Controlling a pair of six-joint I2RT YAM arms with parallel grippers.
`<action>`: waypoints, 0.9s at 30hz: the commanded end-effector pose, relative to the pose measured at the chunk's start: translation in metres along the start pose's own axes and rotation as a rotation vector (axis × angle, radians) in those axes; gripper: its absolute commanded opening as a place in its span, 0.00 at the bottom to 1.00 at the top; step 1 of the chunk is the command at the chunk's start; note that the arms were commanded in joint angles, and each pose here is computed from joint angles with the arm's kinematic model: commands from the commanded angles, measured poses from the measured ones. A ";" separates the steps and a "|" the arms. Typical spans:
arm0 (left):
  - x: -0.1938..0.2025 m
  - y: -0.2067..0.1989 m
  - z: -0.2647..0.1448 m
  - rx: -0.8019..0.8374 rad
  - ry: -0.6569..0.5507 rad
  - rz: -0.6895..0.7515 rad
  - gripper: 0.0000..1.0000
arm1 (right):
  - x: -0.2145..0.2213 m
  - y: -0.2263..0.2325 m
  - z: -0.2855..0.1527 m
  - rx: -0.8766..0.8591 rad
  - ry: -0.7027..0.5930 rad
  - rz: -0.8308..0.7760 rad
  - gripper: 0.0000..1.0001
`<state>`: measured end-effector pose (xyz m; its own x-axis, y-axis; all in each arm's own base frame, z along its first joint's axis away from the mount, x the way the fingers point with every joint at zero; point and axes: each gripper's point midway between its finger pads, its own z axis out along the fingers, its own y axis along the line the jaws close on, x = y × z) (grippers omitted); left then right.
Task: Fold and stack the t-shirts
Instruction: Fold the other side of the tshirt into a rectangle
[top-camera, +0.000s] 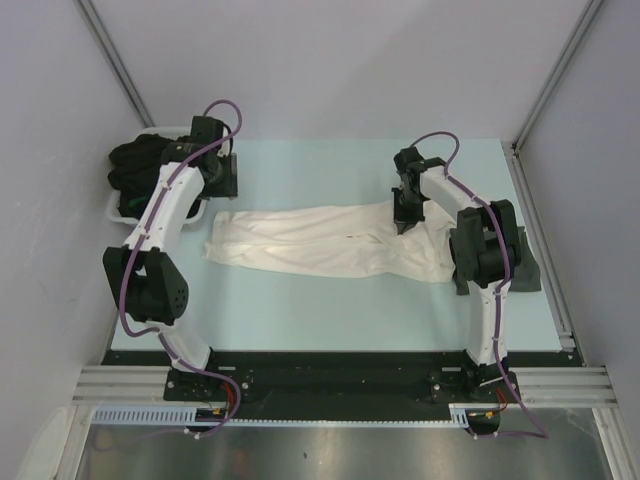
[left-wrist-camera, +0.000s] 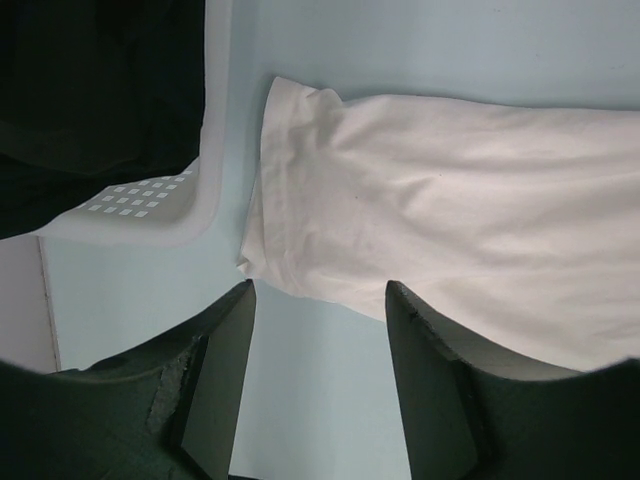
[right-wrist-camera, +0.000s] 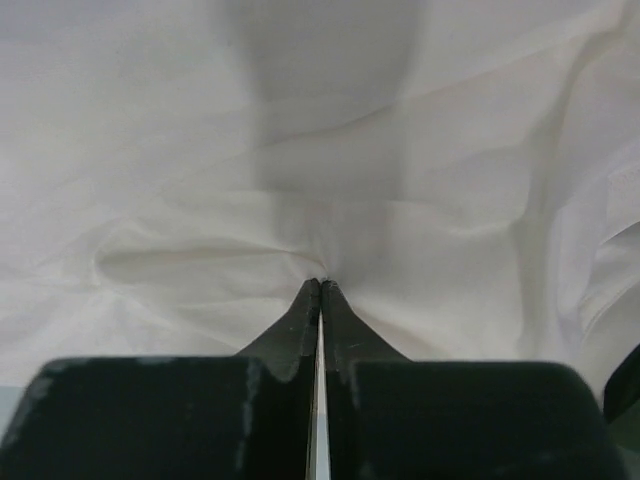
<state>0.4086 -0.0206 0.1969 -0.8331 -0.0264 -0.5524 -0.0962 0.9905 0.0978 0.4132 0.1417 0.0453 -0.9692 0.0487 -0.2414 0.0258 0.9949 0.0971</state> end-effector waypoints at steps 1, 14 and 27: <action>-0.005 -0.003 -0.017 0.024 -0.043 -0.029 0.60 | -0.004 0.010 -0.014 -0.035 -0.021 -0.003 0.00; -0.001 -0.015 -0.025 0.074 -0.055 -0.034 0.61 | 0.017 0.025 -0.071 -0.088 -0.016 0.006 0.00; -0.002 -0.019 -0.037 0.109 -0.075 -0.021 0.63 | 0.092 0.047 -0.054 -0.040 0.127 -0.098 0.00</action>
<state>0.3963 -0.0373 0.2074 -0.8211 -0.0404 -0.5694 -0.0693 0.9972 0.0292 0.3322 0.1826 0.0841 -0.9843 -0.0431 -0.1714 -0.0673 0.9881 0.1382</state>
